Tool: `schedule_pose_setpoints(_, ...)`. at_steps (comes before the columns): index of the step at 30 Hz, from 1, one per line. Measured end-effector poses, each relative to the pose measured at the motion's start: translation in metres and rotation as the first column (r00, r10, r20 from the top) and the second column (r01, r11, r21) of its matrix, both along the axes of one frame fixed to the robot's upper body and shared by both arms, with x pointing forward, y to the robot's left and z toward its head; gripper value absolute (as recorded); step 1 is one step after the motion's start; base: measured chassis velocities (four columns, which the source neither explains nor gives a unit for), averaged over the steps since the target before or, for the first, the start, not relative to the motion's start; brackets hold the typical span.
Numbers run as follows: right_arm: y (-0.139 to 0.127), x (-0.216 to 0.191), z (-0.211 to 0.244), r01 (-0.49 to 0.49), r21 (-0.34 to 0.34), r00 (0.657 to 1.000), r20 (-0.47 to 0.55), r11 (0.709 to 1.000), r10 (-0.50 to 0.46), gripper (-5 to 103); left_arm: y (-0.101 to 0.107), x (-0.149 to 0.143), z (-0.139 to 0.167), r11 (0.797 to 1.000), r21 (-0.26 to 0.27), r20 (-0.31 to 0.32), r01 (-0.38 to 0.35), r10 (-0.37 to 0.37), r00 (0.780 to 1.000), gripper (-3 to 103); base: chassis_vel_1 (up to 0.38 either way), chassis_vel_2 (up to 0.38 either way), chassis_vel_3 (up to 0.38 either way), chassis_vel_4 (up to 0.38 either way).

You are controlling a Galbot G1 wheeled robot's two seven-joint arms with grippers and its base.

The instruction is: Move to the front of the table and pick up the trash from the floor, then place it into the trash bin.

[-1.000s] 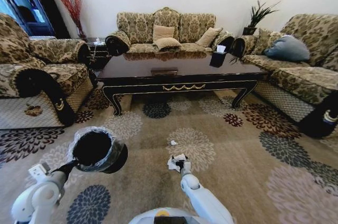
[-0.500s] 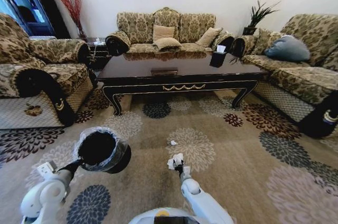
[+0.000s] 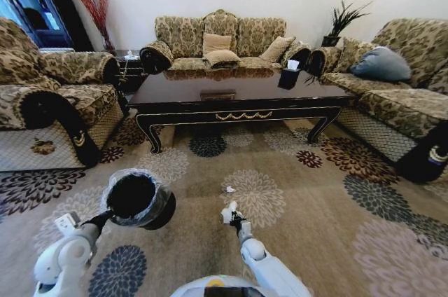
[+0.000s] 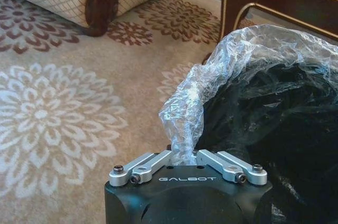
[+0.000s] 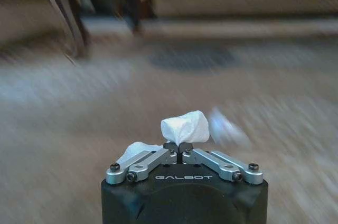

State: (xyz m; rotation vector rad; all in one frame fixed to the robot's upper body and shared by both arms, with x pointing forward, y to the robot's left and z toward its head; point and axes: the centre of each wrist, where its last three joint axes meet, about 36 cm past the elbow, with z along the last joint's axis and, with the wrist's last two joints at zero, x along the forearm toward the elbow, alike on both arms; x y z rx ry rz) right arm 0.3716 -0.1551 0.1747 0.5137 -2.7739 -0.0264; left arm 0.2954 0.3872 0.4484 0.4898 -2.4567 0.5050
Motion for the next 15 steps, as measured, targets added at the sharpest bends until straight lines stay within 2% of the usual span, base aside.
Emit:
schedule_pose_setpoints(3,0.005,0.013,0.024,-0.052,0.132,0.993,0.115,0.990,0.036,0,-0.013,-0.002,-0.004,1.000,-0.012,-0.010,0.021,-0.022,1.000,2,0.000,0.000,0.000,0.000)
schedule_pose_setpoints(4,0.005,0.013,0.024,-0.052,0.132,0.993,0.115,0.990,0.036,0,-0.013,-0.002,-0.004,1.000,-0.012,-0.010,0.021,-0.022,1.000,2,0.000,0.000,0.000,0.000)
schedule_pose_setpoints(6,0.009,0.024,0.041,-0.104,0.219,0.976,0.209,0.970,0.057,0,-0.023,-0.003,-0.008,0.999,-0.020,-0.017,0.037,-0.037,0.999,2,0.000,0.000,0.000,0.000)
schedule_pose_setpoints(8,0.013,0.030,0.056,-0.170,0.279,0.954,0.287,0.945,0.087,0,-0.031,-0.003,-0.011,0.999,-0.023,-0.025,0.048,-0.048,0.999,2,0.000,0.000,0.000,0.000)
schedule_pose_setpoints(10,0.015,0.032,0.063,-0.198,0.298,0.943,0.318,0.934,0.098,0,-0.035,-0.003,-0.012,0.998,-0.025,-0.028,0.055,-0.055,0.998,2,0.000,0.000,0.000,0.000)
schedule_pose_setpoints(15,0.031,0.032,0.084,-0.308,0.358,0.899,0.412,0.881,0.147,0,-0.052,-0.009,-0.021,0.995,-0.040,-0.056,0.091,-0.093,0.994,2,0.000,0.000,0.000,0.000)
